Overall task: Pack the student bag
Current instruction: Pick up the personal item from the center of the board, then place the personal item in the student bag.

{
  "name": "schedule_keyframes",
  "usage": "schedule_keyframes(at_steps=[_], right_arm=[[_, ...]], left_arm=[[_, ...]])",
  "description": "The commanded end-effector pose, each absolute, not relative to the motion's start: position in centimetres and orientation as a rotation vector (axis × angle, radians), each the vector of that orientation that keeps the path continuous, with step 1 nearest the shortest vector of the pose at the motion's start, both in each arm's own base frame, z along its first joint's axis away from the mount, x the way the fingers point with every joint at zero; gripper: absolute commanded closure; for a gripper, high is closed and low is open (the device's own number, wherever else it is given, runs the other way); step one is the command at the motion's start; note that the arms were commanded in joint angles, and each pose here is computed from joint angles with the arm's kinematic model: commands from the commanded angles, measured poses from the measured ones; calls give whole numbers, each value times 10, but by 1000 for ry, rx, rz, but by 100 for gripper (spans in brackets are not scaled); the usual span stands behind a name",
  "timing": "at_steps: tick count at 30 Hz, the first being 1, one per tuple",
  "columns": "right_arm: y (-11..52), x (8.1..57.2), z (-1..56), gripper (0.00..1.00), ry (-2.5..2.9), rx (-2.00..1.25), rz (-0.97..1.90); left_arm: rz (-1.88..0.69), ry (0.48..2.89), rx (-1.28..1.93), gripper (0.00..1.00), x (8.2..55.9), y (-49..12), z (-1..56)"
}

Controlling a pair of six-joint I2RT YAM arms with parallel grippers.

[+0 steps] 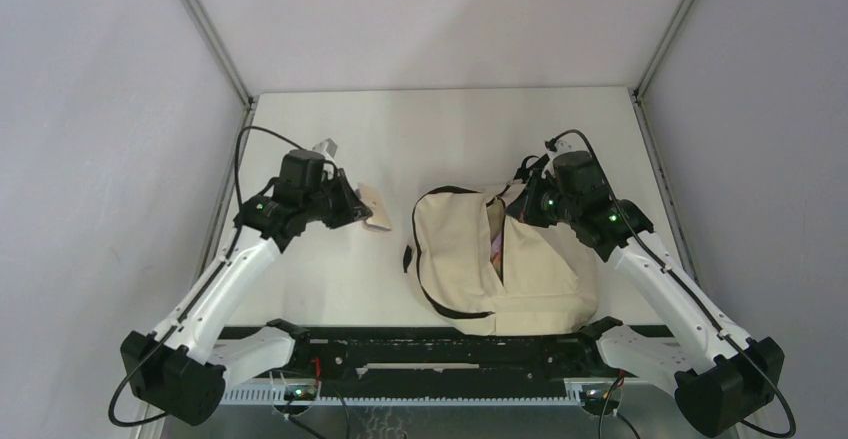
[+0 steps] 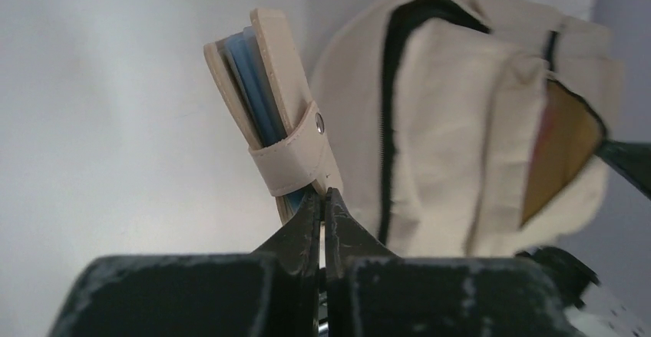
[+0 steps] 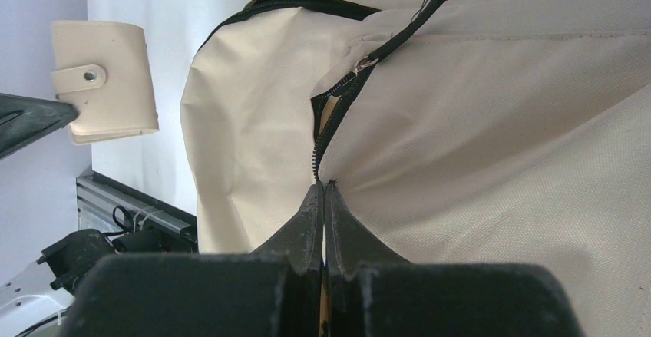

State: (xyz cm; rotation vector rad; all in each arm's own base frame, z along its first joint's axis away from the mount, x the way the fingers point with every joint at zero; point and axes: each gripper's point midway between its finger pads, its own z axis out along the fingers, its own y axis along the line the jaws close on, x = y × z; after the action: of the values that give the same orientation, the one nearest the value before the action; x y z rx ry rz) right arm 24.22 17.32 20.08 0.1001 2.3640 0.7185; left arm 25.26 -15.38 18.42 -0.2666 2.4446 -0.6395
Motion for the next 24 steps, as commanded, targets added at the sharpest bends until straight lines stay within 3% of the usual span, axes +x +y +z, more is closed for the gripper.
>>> schedule_keyframes(at_steps=[1, 10, 24], right_arm=[[188, 252, 233, 100, 2240, 77, 816], [188, 251, 235, 100, 2236, 80, 818], [185, 247, 237, 100, 2233, 88, 813]], left_arm=[[-988, 2292, -85, 100, 245, -200, 249], [-1385, 2189, 313, 100, 200, -292, 285], [-1592, 2156, 617, 100, 187, -366, 283]])
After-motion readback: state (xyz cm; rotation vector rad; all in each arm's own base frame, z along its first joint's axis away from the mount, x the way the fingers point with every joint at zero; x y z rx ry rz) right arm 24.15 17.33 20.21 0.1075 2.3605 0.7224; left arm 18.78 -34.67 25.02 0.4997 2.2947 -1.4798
